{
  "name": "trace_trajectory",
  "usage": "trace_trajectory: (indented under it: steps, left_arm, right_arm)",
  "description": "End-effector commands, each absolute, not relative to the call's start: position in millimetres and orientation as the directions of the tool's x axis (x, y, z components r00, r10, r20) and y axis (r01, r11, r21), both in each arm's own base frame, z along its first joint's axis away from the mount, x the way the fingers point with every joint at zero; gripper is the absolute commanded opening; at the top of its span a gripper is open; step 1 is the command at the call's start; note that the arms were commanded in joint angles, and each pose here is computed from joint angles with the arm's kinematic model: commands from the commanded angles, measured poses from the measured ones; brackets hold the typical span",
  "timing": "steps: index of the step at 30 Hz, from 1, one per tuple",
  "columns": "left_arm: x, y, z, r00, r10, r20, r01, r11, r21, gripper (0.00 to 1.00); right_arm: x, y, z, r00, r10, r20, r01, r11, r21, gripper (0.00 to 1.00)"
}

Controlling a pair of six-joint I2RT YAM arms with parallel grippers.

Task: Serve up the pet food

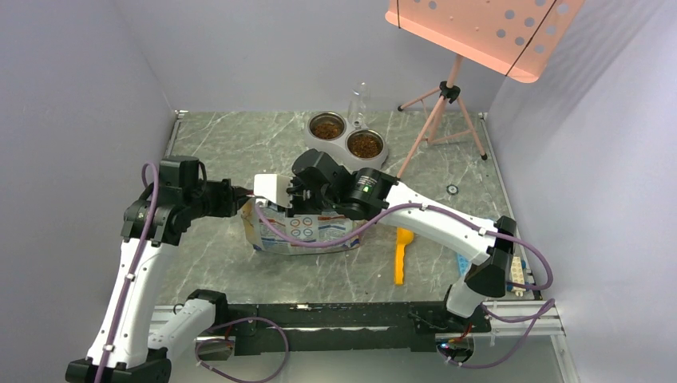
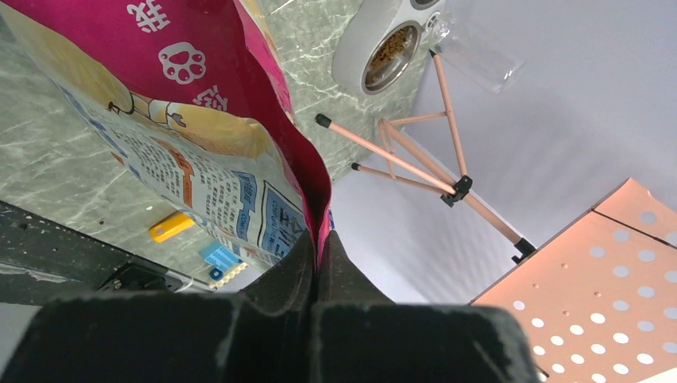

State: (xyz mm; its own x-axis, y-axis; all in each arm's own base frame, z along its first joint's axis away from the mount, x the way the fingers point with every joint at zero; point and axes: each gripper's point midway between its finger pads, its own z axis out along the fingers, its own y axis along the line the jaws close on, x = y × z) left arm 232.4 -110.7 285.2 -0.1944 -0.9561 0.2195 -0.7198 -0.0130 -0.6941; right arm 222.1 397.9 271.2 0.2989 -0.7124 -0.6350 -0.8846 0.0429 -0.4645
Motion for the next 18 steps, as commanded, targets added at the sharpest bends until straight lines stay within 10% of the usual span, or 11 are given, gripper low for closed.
trace_trajectory:
  steps: [1,12,18]
  left_arm:
    - [229.7,-113.5,298.1,-0.212,-0.947,0.241,-0.712,-0.019,-0.702,0.00]
    - [212.1,-128.0,302.4,-0.254,-0.906,0.339,-0.777,-0.018,-0.629,0.00]
    - [209.5,-122.8,308.1,-0.253,-0.915,0.314,-0.767,-0.008,-0.641,0.00]
  right_arm:
    - [220.9,399.8,297.5,0.287,-0.676,-0.679,-0.887,0.080,-0.455,0.28]
    - [210.3,467.5,296.3,0.360,-0.624,-0.694,-0.877,0.027,-0.479,0.42]
    - [233.6,442.9,289.7,0.306,-0.726,-0.616,-0.814,0.137,-0.565,0.10]
